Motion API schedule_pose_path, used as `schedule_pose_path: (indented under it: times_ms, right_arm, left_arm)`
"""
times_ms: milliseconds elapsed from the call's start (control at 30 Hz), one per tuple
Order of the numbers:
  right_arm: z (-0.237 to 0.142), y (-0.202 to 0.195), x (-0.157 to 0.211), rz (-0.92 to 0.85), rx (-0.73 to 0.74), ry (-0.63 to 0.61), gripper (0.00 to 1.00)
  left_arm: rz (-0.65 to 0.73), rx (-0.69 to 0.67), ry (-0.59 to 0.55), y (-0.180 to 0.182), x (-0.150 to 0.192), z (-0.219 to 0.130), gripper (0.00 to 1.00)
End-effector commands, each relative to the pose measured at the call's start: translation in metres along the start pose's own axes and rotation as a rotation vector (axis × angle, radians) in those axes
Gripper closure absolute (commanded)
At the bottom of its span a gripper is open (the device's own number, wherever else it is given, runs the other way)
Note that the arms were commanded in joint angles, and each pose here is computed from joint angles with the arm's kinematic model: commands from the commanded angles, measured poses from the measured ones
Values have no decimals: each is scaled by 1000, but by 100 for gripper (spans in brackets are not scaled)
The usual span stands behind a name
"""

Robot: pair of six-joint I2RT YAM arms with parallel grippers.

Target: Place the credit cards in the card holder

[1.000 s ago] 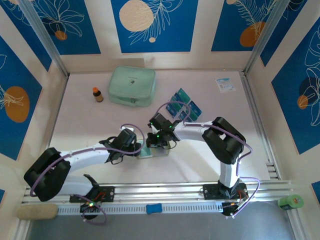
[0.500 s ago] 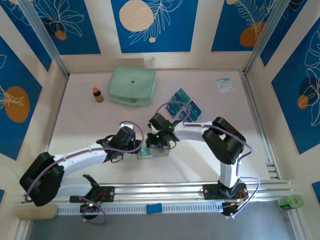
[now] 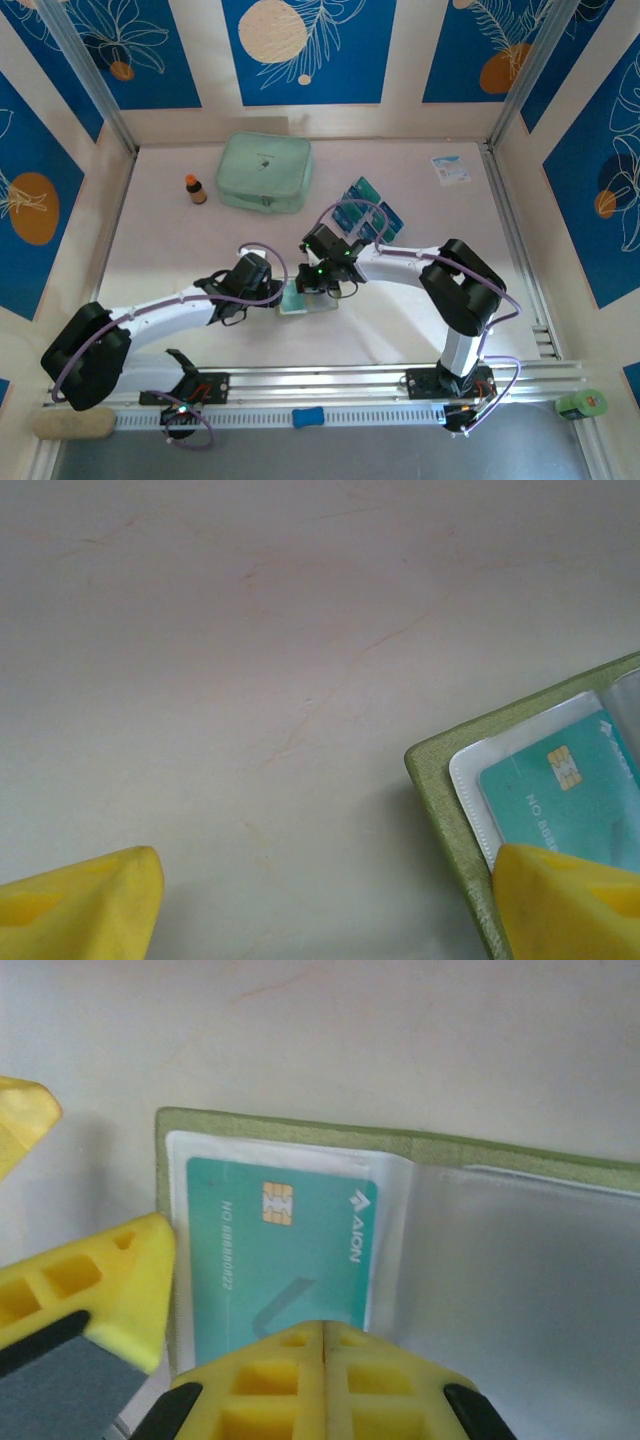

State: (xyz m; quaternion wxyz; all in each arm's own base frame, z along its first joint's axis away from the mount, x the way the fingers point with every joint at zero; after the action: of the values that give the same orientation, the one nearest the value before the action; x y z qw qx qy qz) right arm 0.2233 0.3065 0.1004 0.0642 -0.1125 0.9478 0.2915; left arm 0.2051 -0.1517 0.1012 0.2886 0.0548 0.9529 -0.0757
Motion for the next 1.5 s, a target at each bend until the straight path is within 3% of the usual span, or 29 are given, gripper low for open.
schedule_pose_path:
  times_ms: [0, 600, 933, 1100, 1200, 1267, 1467]
  right_arm:
    - [1, 0, 9, 1, 3, 18, 95]
    - [26, 8, 11, 13, -29, 63, 96]
    - [-15, 11, 1, 8, -32, -28, 94]
    - [-51, -9, 1, 28, 82, -108, 80]
    - [-64, -26, 3, 37, 185, -139, 61]
    - [-68, -38, 5, 48, 255, -143, 53]
    - [-61, -60, 8, 70, 356, -117, 49]
  left_arm:
    - [-16, -27, 8, 6, 3, 4, 15]
    - [-27, 9, -16, -2, -9, -1, 15]
    - [-29, 28, 42, -4, 4, 15, 15]
    - [-29, 24, 43, -3, 6, 16, 15]
    - [-28, 22, 40, -3, 5, 16, 15]
    - [-27, 23, 38, -3, 4, 15, 15]
    - [-23, 23, 32, -3, 1, 13, 15]
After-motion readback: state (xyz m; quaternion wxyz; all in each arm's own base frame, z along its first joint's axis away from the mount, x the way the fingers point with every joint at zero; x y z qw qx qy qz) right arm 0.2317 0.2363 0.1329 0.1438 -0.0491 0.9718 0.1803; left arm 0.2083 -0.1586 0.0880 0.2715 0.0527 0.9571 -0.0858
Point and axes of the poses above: each hand's point on the last joint's axis, 136 mm out from that joint toward the fingers, its own z axis out along the fingers, its own y axis along the line the jaws close on, x = y × z, the point moved 7 cm from there along -z, back along the fingers, and after that the axes turned 1 degree about -z, right-handed, at the moved point
